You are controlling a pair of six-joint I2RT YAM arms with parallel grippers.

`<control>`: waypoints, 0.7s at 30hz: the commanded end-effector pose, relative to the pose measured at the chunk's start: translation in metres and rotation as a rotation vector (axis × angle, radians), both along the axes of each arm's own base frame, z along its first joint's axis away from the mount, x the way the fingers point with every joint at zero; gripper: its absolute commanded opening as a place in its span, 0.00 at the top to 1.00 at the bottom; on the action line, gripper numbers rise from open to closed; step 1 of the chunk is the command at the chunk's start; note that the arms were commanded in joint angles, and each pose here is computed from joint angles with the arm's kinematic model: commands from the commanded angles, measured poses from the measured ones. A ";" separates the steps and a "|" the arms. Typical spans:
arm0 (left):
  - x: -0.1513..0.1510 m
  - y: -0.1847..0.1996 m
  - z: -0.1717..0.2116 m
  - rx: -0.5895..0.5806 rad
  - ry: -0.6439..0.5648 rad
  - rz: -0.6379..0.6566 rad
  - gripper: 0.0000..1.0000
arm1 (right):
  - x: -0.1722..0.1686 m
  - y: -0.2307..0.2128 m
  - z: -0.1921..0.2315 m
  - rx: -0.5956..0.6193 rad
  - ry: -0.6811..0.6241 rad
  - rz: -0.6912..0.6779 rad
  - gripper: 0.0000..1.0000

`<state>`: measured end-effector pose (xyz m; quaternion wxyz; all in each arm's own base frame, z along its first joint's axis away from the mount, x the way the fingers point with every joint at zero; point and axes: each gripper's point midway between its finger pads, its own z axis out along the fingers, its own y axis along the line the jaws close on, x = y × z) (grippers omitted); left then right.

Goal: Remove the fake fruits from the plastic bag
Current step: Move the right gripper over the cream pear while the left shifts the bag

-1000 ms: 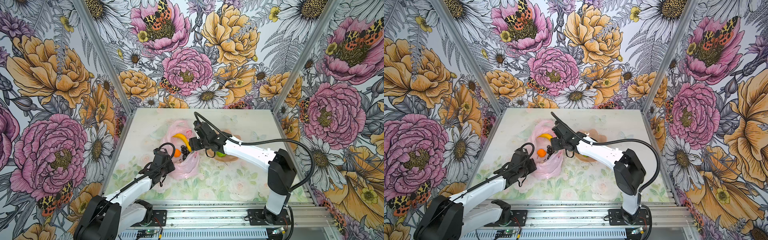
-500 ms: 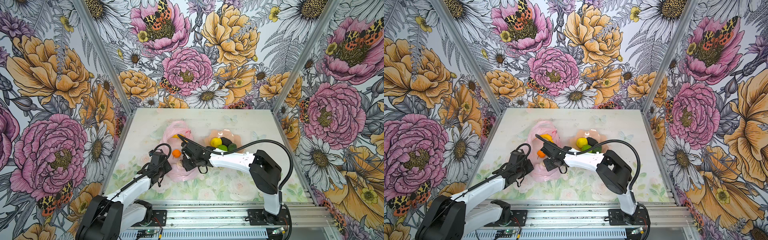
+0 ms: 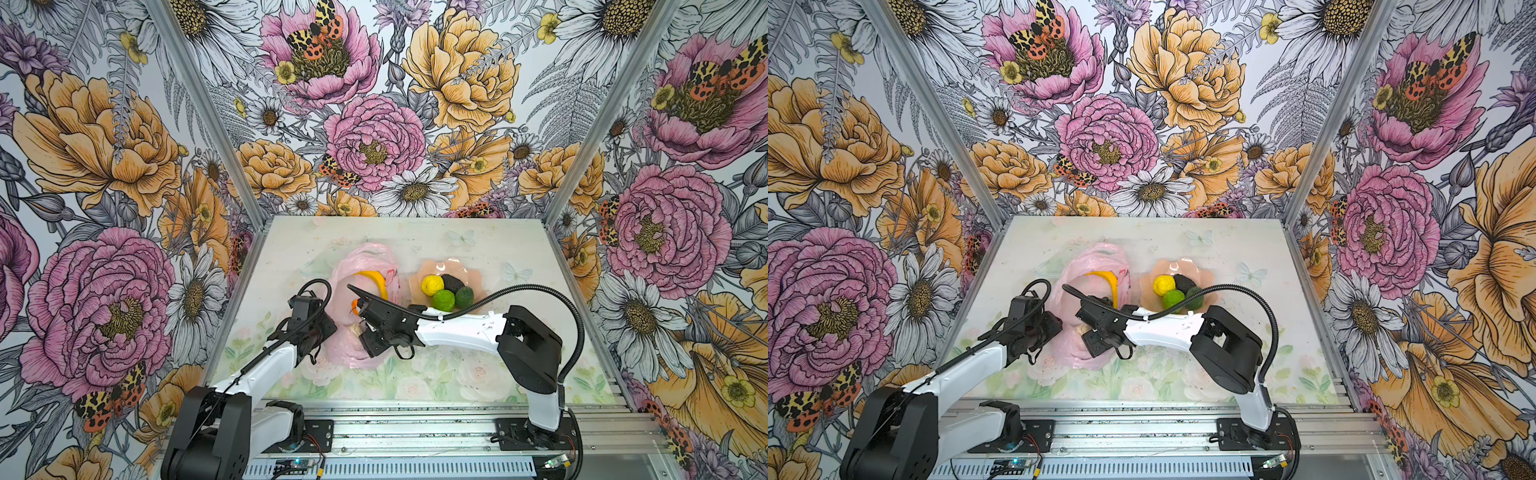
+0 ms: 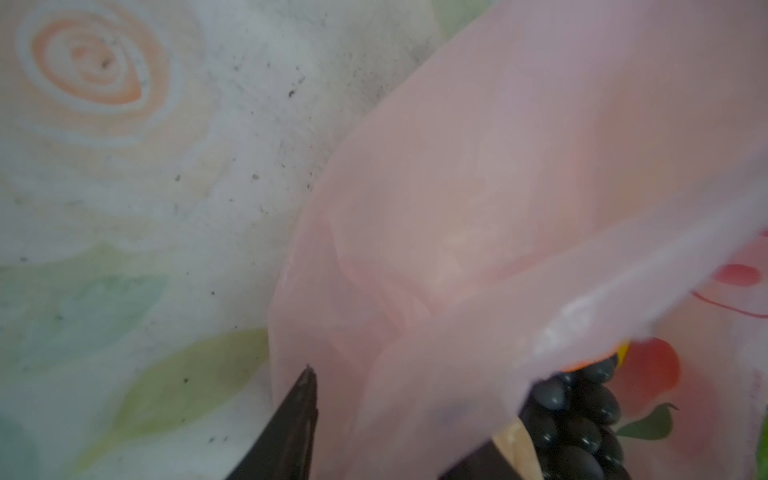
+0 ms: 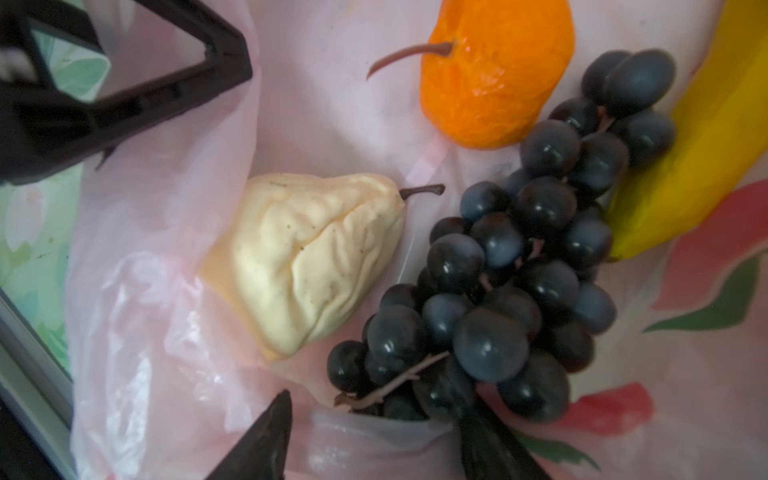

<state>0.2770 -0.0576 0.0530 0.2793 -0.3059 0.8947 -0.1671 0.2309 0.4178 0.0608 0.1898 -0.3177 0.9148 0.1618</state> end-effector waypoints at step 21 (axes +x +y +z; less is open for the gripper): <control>-0.058 -0.027 -0.012 -0.023 0.118 -0.070 0.56 | 0.022 -0.005 0.035 0.055 -0.046 -0.077 0.19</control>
